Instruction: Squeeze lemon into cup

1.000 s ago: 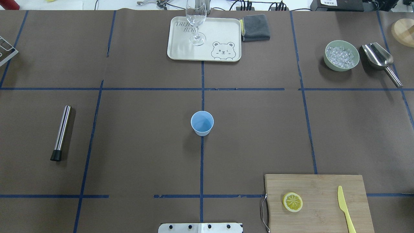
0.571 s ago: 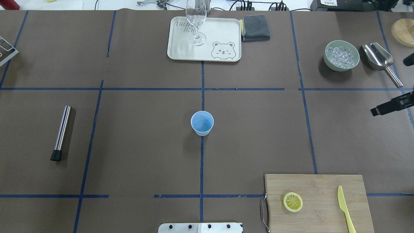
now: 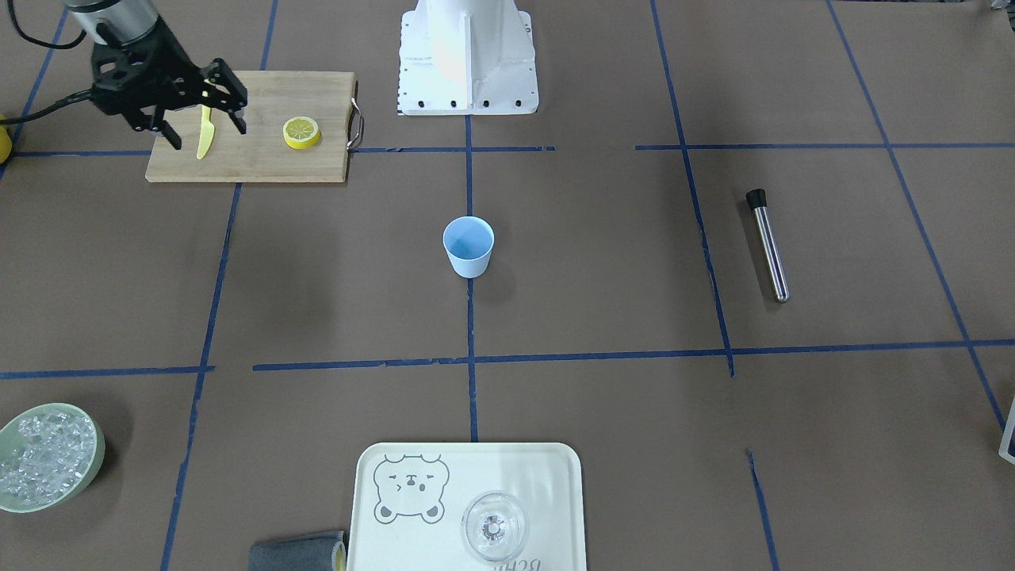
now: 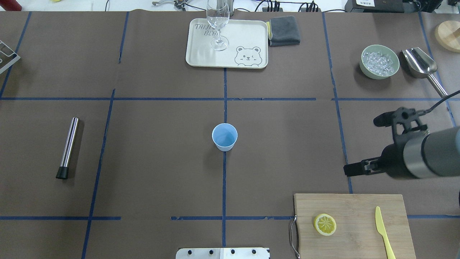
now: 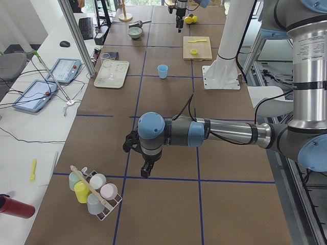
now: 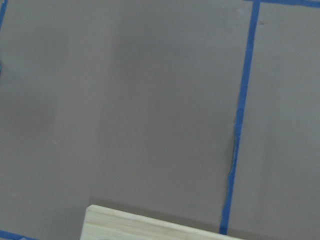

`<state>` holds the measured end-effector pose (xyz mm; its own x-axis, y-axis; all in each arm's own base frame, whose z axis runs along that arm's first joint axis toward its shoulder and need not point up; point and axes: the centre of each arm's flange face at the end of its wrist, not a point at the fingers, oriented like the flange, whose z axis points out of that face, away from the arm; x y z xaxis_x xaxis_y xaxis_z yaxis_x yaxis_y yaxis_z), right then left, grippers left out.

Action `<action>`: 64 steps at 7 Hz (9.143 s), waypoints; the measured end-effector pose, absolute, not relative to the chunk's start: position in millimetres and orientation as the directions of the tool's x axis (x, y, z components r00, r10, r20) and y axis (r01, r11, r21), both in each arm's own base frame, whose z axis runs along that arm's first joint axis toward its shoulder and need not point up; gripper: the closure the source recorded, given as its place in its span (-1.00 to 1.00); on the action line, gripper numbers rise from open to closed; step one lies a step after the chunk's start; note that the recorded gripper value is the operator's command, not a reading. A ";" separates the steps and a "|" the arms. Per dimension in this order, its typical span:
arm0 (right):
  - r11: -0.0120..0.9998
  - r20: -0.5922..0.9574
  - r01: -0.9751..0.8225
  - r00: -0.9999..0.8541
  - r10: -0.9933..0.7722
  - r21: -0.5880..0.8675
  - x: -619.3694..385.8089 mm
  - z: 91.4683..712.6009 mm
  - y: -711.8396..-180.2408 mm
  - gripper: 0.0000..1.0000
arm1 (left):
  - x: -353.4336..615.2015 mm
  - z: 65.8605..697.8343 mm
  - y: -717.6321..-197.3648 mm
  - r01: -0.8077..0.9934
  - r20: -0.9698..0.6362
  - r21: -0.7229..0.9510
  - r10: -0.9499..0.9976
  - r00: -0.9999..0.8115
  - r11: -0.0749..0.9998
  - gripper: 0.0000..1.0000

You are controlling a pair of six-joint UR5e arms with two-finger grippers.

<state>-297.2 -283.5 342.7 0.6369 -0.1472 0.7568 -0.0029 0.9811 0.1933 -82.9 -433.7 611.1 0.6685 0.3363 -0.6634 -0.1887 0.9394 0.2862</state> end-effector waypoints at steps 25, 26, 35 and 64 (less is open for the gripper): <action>0.967 0.662 -0.067 0.741 -0.118 0.247 -441.6 398.4 -155.9 -0.08 | -83.6 590.8 -434.3 -0.188 -0.648 0.322 0.361 0.670 0.928 -1.00; 0.967 0.663 -0.066 0.740 -0.118 0.246 -441.5 397.9 -155.8 0.11 | -83.6 590.2 -434.5 -0.188 -0.648 0.323 0.362 0.670 0.927 -1.00; 0.967 0.740 -0.099 0.663 -0.111 0.234 -418.1 342.7 -160.2 0.29 | -83.9 586.3 -438.1 -0.188 -0.643 0.332 0.368 0.672 0.924 -1.00; 0.945 0.593 0.184 0.741 -0.314 0.270 -216.0 348.6 -563.9 -1.00 | -57.9 544.4 -455.3 -0.220 -0.617 0.467 0.494 0.613 0.856 -1.00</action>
<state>-216.0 -563.9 348.6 0.7412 -0.3143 0.5932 0.1845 0.9450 0.2702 -57.9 -455.3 544.4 0.6126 0.4939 -0.6170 -0.2202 0.8564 0.4669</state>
